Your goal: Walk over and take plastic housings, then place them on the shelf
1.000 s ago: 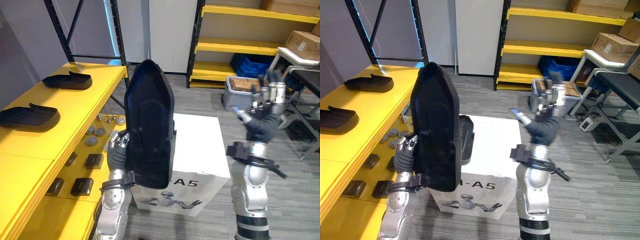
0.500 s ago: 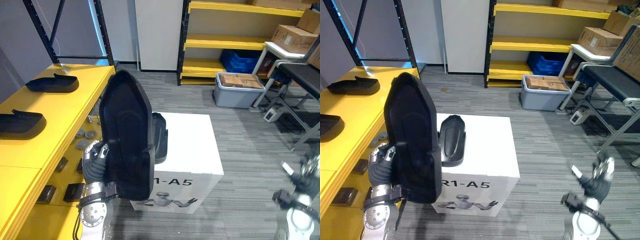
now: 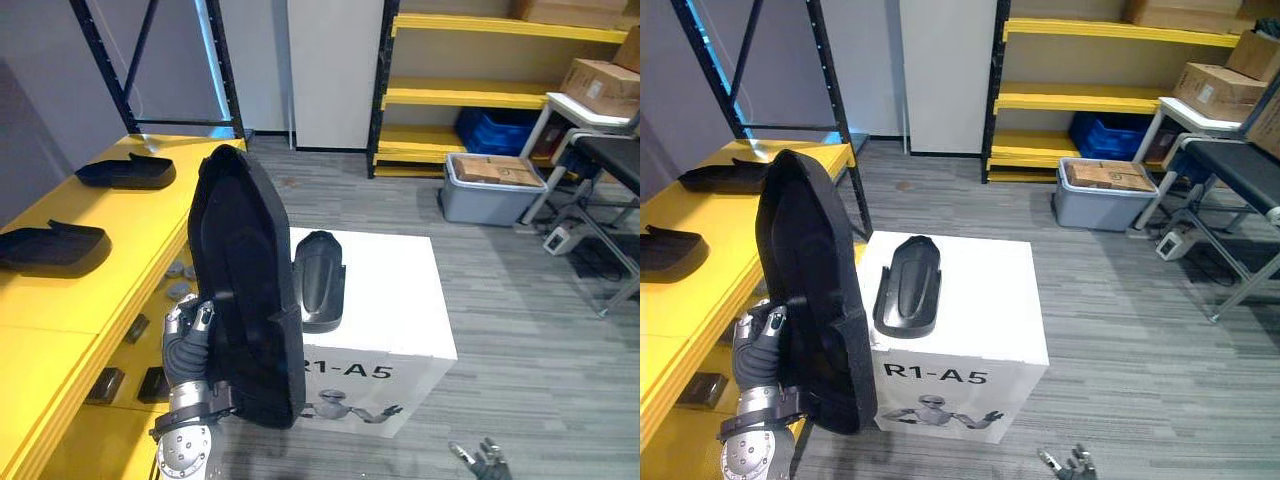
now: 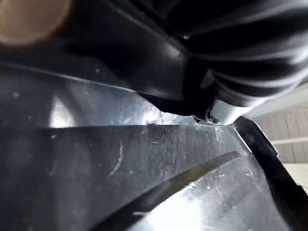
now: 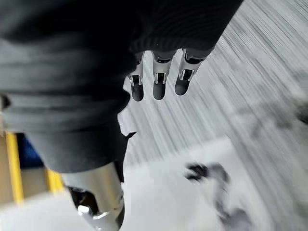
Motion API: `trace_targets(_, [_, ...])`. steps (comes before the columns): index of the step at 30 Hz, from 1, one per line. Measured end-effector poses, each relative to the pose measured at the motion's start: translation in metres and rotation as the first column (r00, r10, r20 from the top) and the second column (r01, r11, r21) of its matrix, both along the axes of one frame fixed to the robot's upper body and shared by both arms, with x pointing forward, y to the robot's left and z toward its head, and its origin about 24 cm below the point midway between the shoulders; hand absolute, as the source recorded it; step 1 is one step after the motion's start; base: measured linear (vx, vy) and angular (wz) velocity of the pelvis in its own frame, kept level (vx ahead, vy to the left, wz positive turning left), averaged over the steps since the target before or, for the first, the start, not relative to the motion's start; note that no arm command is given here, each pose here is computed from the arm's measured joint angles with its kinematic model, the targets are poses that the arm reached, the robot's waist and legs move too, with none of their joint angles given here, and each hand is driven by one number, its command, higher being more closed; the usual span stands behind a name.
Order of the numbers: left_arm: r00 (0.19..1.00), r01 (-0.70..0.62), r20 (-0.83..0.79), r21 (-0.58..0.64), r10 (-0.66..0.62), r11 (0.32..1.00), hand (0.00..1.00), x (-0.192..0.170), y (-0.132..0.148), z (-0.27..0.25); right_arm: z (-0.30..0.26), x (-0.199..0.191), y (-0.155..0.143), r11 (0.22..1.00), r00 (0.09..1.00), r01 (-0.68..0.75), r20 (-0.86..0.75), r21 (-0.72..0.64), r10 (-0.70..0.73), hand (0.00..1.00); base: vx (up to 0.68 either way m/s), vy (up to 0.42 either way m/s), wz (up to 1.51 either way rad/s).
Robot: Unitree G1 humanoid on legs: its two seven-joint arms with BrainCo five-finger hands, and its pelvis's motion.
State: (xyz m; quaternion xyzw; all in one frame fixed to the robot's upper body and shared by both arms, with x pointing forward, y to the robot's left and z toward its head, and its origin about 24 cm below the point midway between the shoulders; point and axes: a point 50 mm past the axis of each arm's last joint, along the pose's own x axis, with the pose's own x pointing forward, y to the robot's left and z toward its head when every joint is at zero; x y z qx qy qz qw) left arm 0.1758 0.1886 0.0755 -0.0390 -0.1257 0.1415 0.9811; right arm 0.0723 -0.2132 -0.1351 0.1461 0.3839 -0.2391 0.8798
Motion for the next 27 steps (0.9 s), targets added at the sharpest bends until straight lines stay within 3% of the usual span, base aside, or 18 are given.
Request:
trace_targets(6, [0.997,0.027,0.07,-0.01,-0.026,1.0,1.0,0.0,-0.008,0.015,-0.006,0.011,0.023,0.994,0.996,-0.089,-0.01,0.058,0.09,0.0,0.03,-0.011,1.13])
trace_targets(12, [0.994,0.036,0.106,-0.069,-0.029,0.997,1.0,0.001,-0.013,0.02,-0.001,0.03,0.015,0.994,0.994,-0.108,0.025,0.015,0.107,0.0,0.11,0.091,1.68])
trace_targets(17, [0.987,0.112,0.122,-0.082,-0.102,0.99,1.0,0.014,-0.025,0.019,0.0,0.048,0.022,0.988,0.987,-0.153,0.043,0.018,0.153,0.0,0.21,0.191,0.86])
trace_targets(27, [0.96,0.267,0.105,-0.068,-0.259,0.961,1.0,0.028,-0.052,0.015,-0.007,0.036,0.024,0.983,0.982,-0.184,-0.029,0.026,0.185,0.0,0.18,0.127,0.79])
